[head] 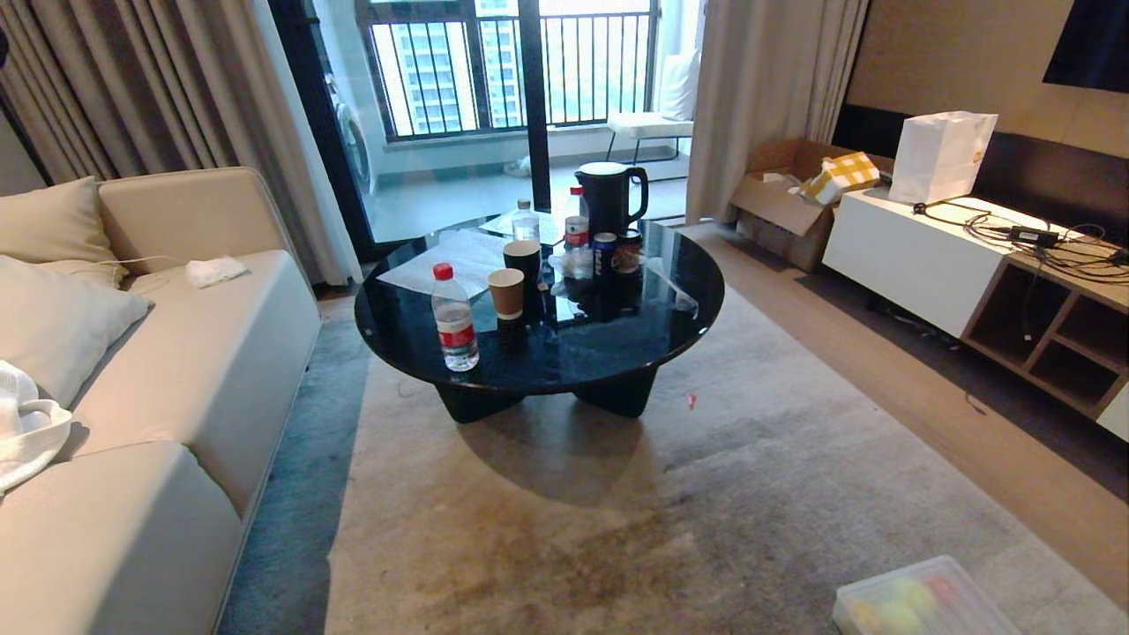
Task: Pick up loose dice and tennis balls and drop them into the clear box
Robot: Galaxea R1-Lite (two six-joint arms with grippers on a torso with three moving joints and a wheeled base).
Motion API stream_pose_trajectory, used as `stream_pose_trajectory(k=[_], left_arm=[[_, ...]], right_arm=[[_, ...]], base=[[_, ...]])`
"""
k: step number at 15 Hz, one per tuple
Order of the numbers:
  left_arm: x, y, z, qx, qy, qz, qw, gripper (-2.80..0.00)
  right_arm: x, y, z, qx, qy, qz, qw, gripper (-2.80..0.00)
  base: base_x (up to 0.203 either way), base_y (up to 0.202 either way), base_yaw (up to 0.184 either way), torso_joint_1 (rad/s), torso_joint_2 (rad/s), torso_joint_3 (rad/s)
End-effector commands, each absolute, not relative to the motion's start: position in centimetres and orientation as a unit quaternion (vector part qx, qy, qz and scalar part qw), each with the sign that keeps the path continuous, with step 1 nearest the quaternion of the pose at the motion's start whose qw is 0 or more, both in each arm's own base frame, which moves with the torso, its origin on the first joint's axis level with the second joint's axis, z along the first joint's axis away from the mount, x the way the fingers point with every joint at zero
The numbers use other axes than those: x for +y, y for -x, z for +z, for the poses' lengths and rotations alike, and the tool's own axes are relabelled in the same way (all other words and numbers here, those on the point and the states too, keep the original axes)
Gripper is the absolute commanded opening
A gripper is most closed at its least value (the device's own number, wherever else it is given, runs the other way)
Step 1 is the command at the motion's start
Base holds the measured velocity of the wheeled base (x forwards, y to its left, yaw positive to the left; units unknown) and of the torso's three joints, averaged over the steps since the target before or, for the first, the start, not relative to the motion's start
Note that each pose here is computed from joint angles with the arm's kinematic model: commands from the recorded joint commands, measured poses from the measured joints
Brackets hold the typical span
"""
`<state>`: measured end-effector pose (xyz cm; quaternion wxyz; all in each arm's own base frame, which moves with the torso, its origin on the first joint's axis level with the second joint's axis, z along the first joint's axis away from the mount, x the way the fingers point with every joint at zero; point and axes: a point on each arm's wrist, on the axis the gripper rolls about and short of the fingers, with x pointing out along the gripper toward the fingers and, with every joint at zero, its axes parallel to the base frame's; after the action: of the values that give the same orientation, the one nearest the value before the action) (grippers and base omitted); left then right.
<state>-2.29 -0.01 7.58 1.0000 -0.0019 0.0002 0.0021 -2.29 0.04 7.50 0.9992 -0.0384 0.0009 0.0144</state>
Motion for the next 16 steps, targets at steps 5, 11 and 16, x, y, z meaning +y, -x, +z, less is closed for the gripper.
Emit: stream_pose_trajectory(k=[5, 11, 16], left_arm=[[-0.01, 2.29, 7.58, 0.000, 0.002, 0.002, 1.000, -2.80], [-0.01, 2.29, 7.58, 0.000, 0.002, 0.002, 1.000, -2.80], [-0.01, 2.28, 7.58, 0.001, 0.002, 0.002, 1.000, -2.80]], right_arm=[[0.04, 2.26, 7.43, 0.003, 0.038, 0.015, 0.999, -2.80], [0.04, 2.26, 7.43, 0.003, 0.038, 0.015, 0.999, -2.80], [0.04, 2.26, 7.46, 0.002, 0.038, 0.015, 0.999, -2.80]], base=[[0.000, 0.000, 0.000, 0.002, 0.00, 0.032], [0.000, 0.000, 0.000, 0.000, 0.00, 0.000], [0.000, 0.000, 0.000, 0.000, 0.00, 0.000]])
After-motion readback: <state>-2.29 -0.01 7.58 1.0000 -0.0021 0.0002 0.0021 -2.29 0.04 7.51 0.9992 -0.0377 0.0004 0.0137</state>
